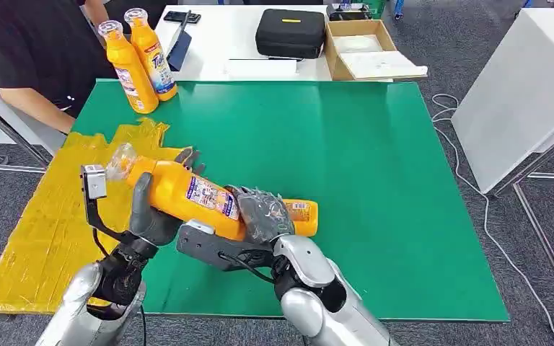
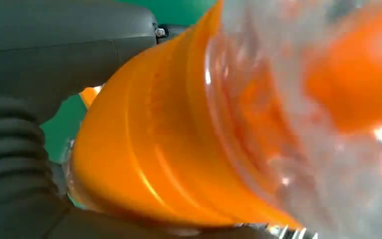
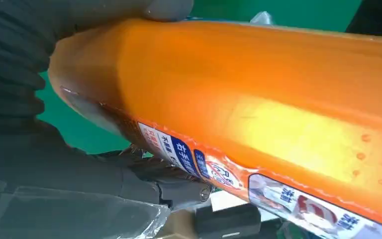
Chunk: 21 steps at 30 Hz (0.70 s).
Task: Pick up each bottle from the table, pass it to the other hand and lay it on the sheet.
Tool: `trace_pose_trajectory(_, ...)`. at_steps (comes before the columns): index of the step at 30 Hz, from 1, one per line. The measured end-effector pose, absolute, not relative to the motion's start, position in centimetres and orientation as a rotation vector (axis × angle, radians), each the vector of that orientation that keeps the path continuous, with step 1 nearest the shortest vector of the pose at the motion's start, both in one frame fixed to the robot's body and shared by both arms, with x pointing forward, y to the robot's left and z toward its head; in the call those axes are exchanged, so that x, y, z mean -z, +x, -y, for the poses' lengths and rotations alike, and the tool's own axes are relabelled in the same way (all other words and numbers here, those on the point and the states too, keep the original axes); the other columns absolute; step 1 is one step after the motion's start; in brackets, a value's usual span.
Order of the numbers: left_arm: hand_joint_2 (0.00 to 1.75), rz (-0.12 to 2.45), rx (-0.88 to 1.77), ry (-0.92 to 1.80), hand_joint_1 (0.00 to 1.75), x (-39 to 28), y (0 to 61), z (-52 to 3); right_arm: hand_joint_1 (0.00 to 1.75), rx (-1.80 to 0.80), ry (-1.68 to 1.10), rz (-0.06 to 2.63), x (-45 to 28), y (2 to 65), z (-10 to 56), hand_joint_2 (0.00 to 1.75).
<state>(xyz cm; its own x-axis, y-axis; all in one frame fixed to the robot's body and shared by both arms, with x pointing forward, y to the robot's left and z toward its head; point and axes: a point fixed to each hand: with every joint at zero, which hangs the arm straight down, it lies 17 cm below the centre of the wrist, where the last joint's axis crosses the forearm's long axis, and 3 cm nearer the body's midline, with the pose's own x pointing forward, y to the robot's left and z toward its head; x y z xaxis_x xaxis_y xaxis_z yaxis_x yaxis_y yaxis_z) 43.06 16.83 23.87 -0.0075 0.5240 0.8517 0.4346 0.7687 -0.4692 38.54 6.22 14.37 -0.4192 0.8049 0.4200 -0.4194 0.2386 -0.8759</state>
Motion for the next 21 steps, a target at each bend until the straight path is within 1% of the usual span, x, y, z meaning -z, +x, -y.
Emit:
trace_pose_trajectory(4, 0.0, 1.63, -0.071, -0.771, 0.0, -23.9, 43.1, -16.6, 1.75, -1.425, -0.391, 1.432, -14.5, 38.6, -6.1, 1.75)
trace_pose_trajectory(5, 1.75, 1.63, -0.068, -0.77, 0.0, -23.8, 43.1, -16.5, 1.75, -1.424, -0.392, 1.432, -14.5, 38.7, -6.1, 1.75)
trace_pose_trajectory(21, 1.75, 1.67, -0.027, -0.718, 0.0, -23.9, 43.0, -15.7, 1.75, -1.398, -0.387, 1.409, -13.9, 39.2, -5.2, 1.75)
